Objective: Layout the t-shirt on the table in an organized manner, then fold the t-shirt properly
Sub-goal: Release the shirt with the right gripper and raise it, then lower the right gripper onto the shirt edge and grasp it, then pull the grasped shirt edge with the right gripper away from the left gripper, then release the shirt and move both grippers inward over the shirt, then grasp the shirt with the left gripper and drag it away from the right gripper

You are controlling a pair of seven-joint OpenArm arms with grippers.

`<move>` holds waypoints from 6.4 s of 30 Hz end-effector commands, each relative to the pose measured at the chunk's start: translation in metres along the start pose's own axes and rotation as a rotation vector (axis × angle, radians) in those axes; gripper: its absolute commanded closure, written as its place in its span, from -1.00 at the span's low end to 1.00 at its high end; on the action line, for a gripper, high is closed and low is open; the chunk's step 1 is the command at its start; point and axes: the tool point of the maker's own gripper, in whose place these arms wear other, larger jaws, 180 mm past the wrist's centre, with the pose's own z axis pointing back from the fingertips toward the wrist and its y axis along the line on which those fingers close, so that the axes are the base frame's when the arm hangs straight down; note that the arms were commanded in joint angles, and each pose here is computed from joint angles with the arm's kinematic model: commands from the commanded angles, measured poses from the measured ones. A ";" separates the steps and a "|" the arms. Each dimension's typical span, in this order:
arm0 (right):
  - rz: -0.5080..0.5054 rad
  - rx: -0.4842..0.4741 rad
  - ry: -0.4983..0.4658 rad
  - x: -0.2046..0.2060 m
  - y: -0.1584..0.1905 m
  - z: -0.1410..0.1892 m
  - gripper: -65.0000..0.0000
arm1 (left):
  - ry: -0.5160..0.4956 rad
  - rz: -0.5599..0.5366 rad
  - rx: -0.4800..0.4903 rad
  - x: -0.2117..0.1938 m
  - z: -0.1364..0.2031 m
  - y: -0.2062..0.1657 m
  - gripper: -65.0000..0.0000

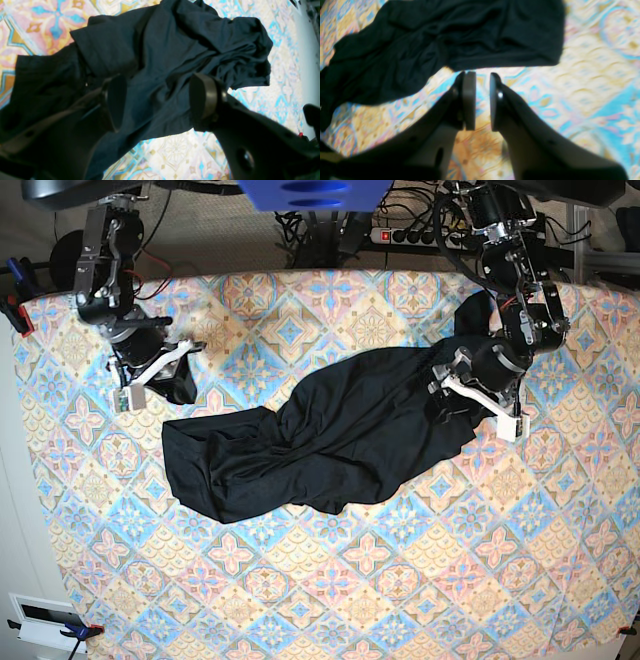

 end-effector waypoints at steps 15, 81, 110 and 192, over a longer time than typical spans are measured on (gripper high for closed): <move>0.034 0.138 -0.188 0.077 0.048 -0.030 0.71 | -0.009 -0.062 0.053 -0.001 -0.017 0.007 1.00; 0.290 -0.206 0.373 -0.044 -0.073 -0.119 1.00 | -0.088 -0.183 0.212 0.026 -0.006 0.043 0.99; 0.265 -0.495 0.465 -0.041 -0.215 -0.031 1.00 | -0.088 -0.201 0.229 0.029 -0.002 0.049 0.99; 0.150 -0.105 0.240 -0.067 0.022 -0.075 0.55 | 0.235 -0.898 0.188 -0.033 -0.059 -0.014 1.00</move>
